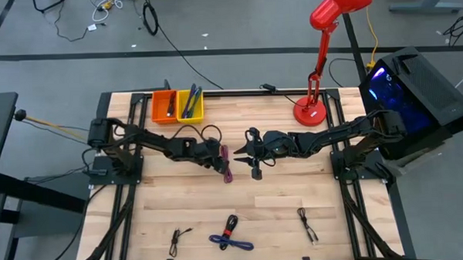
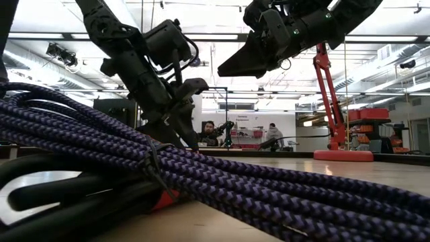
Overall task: Pick & Place USB Port
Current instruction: Put the black and pink USB cable into the yellow bin
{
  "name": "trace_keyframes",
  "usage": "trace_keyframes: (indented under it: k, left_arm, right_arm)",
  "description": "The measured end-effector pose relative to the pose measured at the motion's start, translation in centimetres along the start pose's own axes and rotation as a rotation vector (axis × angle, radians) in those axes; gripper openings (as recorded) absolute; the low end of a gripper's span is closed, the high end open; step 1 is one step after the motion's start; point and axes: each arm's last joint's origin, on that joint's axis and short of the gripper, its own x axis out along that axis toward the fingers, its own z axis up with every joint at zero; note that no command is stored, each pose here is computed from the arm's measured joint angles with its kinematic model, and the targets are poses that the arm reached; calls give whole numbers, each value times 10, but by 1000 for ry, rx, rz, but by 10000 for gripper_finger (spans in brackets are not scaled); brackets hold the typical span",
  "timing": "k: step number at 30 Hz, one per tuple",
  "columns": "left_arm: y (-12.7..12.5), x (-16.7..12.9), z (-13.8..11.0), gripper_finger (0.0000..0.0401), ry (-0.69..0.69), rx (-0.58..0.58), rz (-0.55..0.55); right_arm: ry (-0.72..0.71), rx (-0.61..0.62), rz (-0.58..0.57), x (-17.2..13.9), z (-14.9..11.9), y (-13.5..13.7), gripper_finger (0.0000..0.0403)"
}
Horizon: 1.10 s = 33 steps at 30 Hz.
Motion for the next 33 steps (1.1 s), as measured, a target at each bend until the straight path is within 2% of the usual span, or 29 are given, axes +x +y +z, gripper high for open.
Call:
trace_keyframes:
  k: [18,22,26,29,33]
  left_arm:
    - [-13,29,13,127,-3,-10,13]
    - [-11,29,12,121,14,28,62]
    - [-1,28,8,78,56,19,174]
    - [0,29,7,23,65,59,178]
    - [0,29,7,6,67,91,175]
  right_arm:
    - [11,-15,2,0,-1,0,102]
    - [12,-15,2,0,-1,0,102]
    - [11,-15,14,0,-1,0,102]
    - [8,-15,34,0,-1,1,102]
    - [15,-15,44,0,-2,1,102]
